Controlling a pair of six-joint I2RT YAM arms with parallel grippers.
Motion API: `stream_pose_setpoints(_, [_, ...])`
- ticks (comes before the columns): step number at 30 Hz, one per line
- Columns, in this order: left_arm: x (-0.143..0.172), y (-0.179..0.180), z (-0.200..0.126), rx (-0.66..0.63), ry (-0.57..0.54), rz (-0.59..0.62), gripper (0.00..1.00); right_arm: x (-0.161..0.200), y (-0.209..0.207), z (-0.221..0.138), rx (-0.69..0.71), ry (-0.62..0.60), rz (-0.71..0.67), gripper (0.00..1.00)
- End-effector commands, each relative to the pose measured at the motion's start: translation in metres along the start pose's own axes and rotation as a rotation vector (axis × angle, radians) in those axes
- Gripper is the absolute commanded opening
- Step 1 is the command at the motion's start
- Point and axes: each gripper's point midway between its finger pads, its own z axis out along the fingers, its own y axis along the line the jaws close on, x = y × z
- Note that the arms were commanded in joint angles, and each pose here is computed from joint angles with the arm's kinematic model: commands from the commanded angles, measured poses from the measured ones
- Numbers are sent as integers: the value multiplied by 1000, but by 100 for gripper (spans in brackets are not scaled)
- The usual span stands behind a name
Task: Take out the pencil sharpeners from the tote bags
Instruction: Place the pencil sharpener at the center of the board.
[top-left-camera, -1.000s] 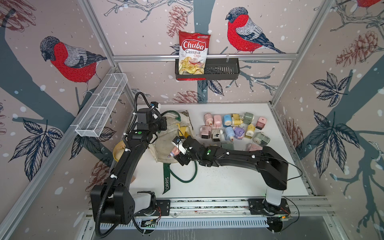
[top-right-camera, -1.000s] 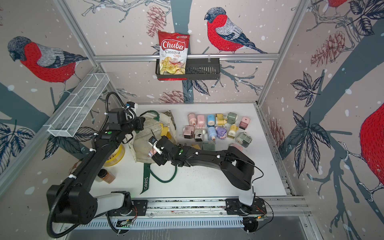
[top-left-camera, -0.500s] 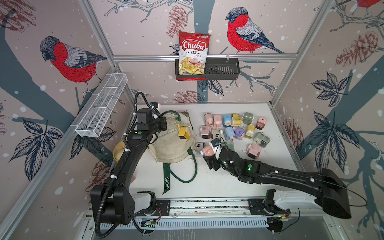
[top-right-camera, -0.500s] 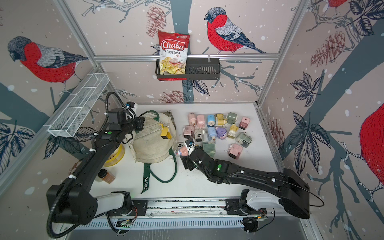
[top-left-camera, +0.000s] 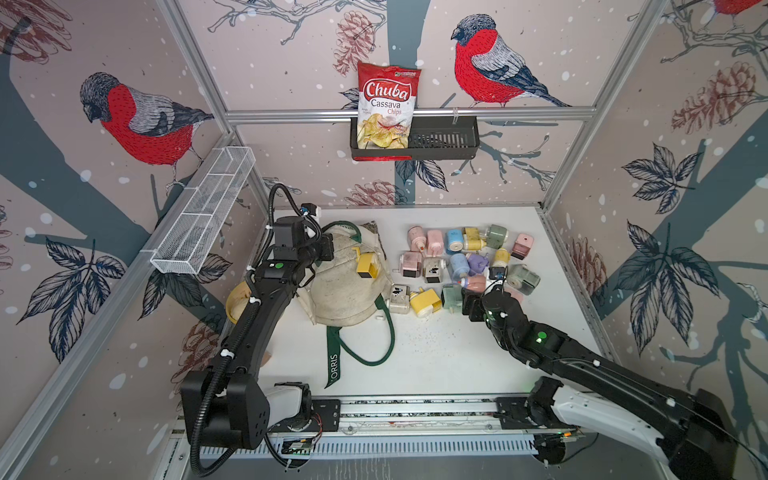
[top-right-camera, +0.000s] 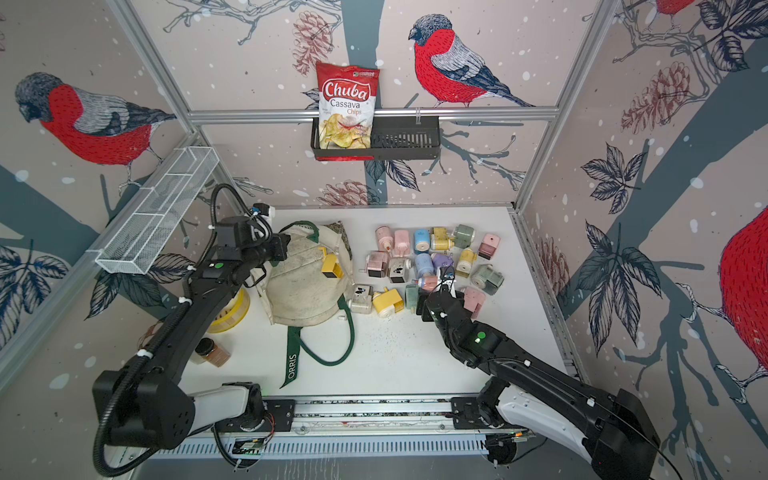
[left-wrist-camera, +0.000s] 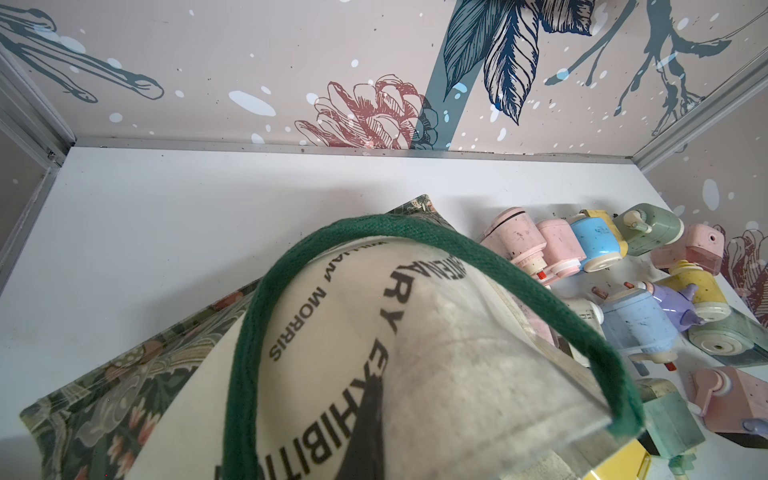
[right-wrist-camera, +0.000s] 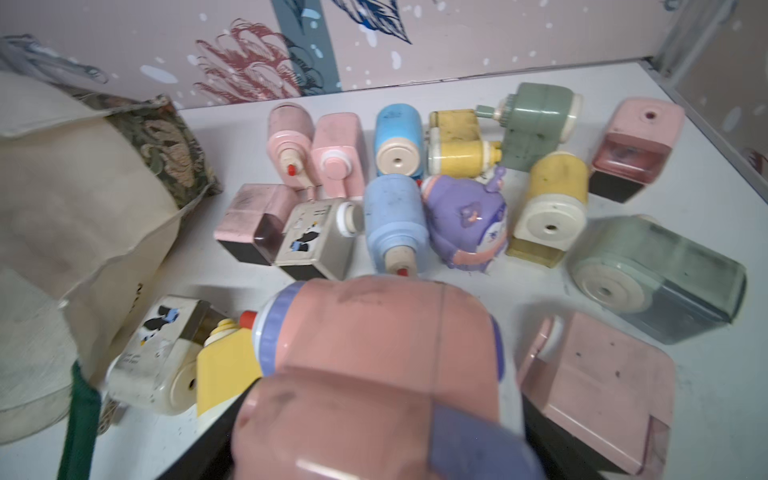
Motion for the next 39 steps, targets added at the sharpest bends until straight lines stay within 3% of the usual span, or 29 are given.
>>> stream_pose_setpoints(1, [-12, -2, -3, 8, -41, 5, 0, 1, -18, 5, 54, -9, 79, 57])
stream_pose_setpoints(9, [-11, -2, -2, 5, -39, 3, 0, 15, -43, 25, 97, 28, 123, 57])
stream_pose_setpoints(39, [-9, -1, 0, 5, -32, 4, 0, 74, -41, 80, 137, 266, 52, 59])
